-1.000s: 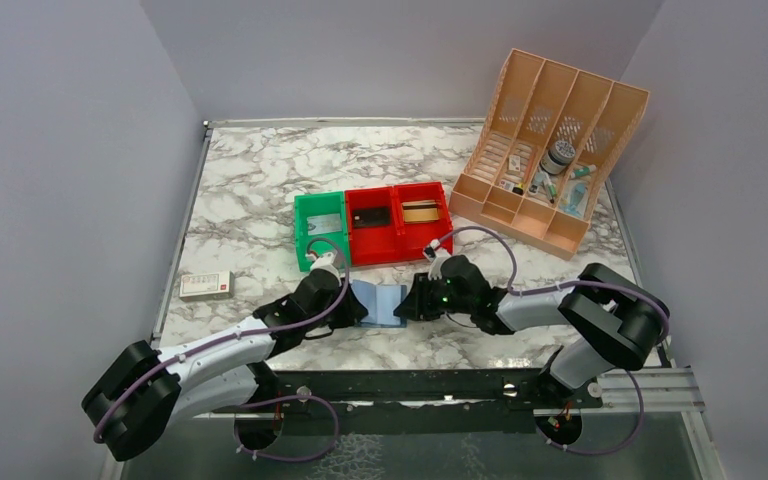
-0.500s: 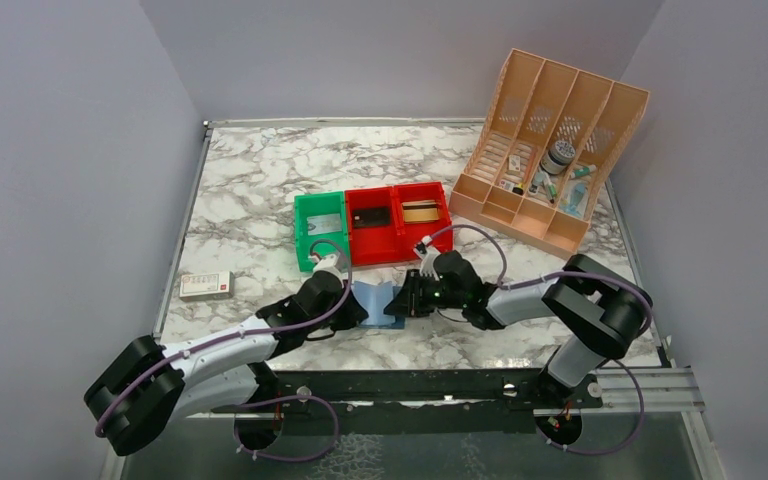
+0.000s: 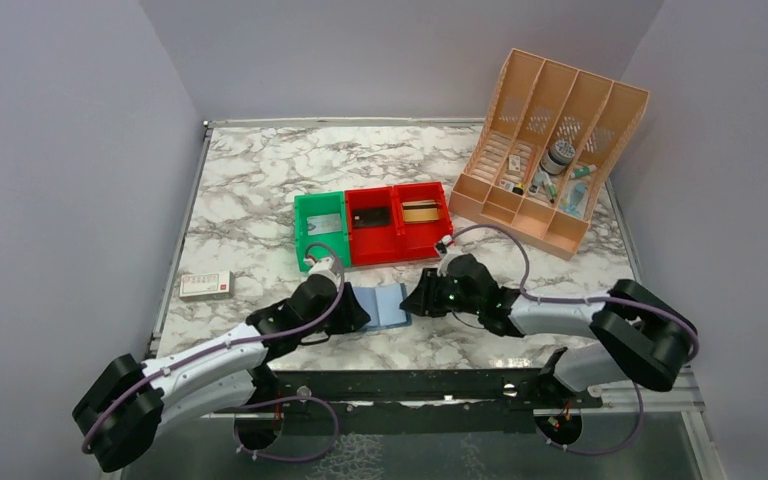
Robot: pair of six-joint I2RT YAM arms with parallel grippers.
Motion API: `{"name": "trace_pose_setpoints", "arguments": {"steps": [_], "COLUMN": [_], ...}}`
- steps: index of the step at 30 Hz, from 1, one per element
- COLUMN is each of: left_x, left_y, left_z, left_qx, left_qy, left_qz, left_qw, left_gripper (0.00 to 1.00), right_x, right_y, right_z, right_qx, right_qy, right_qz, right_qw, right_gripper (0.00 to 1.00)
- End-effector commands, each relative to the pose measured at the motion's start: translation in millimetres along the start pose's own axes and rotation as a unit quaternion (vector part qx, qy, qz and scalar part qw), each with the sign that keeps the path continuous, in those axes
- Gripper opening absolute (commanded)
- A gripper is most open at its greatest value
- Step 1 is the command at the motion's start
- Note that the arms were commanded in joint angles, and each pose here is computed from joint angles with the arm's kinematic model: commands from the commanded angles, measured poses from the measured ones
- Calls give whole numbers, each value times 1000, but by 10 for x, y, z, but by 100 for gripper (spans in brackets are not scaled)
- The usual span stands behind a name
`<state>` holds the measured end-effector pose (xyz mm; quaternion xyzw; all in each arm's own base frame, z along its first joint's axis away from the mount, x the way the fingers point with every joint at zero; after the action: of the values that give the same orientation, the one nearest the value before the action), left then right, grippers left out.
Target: Take the credit cards out of the card holder
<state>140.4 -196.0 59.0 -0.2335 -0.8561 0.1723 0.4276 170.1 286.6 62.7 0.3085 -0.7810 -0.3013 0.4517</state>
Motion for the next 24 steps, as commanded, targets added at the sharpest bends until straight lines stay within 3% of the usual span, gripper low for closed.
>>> {"name": "trace_pose_setpoints", "arguments": {"steps": [1,4,8,12,16,19,22,24], "left_x": [157,268,360,393,408,425,458,520], "left_y": [53,50,7,-69,-238,-344,-424,-449], "left_z": [-102,-232,-407,-593,-845,-1065,-1340,-1538], "left_qx": [-10,-20,-34,-53,-81,-97,-126,-150], "left_qy": [-13,-29,-47,-60,-75,-97,-132,-154], "left_qz": [-37,-57,-74,-87,-85,-93,-111,-136], "left_qw": [999,998,996,993,990,986,977,967], "left_gripper": [52,59,63,70,79,97,99,99], "right_x": [237,420,731,1080,1404,1566,1645,1735], "right_y": [-206,-97,198,385,480,549,618,607], "right_z": [-229,-451,-806,-1176,-1475,-1599,-1657,-1715], "right_qx": [40,66,107,124,140,178,257,268], "right_qy": [-72,-120,-202,-294,-376,-407,-410,-415], "right_qz": [97,107,86,103,129,137,140,166], "right_qw": [992,985,970,942,907,885,864,854], "right_gripper": [36,48,53,58,75,86,92,96]}}
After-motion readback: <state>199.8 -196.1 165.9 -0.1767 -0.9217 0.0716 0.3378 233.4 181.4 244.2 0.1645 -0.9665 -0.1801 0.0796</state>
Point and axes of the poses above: each gripper's point midway between its finger pads, its own x axis back along the fingers, its own y axis along the line the jaws close on, z = x × y, the point moved 3 cm from there along x, back along the fingers, and after that the axes turned 8 degrees about -x, right-handed, at the moved point
